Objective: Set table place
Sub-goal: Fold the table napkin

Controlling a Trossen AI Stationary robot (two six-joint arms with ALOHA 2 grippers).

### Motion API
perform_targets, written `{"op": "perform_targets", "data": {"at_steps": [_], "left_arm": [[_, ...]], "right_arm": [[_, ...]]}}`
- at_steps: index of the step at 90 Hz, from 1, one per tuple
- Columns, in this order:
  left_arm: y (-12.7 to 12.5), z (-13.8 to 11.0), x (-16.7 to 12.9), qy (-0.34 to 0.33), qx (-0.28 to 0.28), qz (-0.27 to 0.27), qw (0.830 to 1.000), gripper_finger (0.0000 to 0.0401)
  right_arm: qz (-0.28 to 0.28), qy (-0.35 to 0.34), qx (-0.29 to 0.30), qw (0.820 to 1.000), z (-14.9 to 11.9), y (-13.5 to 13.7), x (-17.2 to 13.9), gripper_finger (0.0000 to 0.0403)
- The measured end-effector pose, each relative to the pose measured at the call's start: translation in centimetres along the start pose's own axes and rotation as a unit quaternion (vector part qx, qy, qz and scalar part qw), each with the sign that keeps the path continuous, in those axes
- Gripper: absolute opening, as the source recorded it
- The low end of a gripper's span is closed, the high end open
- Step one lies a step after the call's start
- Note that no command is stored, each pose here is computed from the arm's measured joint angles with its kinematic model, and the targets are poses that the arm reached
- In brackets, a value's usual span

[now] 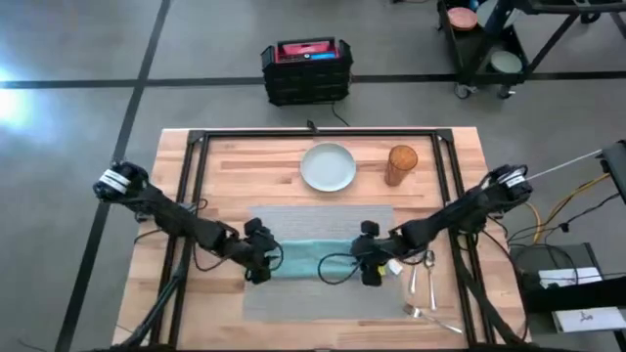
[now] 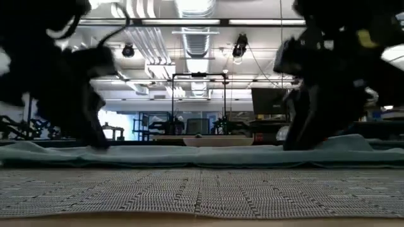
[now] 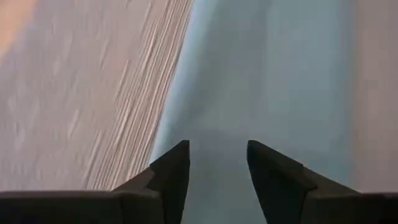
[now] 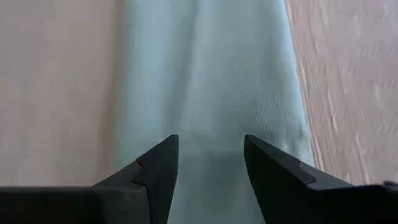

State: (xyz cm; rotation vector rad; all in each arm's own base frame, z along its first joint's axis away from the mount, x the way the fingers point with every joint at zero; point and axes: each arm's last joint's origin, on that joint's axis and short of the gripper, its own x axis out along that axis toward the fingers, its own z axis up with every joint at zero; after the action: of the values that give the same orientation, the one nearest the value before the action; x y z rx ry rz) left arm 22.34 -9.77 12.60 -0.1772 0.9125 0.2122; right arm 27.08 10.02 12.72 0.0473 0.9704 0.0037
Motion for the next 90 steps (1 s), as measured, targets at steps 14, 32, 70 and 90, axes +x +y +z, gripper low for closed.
{"op": "perform_targets", "data": {"at_steps": [14, 32, 70, 90], "left_arm": [[0.3, -1.0, 0.5, 0.027, -0.017, -0.011, 0.999, 0.0127], [0.4, -0.8, -0.4, 0.032, -0.016, -0.028, 0.999, 0.0124], [-1.3, 5.6, -3.7, -0.217, 0.017, -0.034, 0.976, 0.0119], [-2.3, 5.6, 1.9, -0.233, 0.025, -0.019, 0.972, 0.0114]], "right_arm": [[-0.016, 0.046, 0.016, 0.999, -0.8, -0.1, -0.2, 0.0154], [-0.017, 0.059, 0.016, 0.998, -0.9, -0.4, -1.5, 0.0146], [-0.005, 0.016, 0.119, 0.993, 0.7, -1.1, -6.8, 0.0196], [-0.036, 0.025, 0.274, 0.961, 0.0, -1.8, -7.6, 0.0222]]}}
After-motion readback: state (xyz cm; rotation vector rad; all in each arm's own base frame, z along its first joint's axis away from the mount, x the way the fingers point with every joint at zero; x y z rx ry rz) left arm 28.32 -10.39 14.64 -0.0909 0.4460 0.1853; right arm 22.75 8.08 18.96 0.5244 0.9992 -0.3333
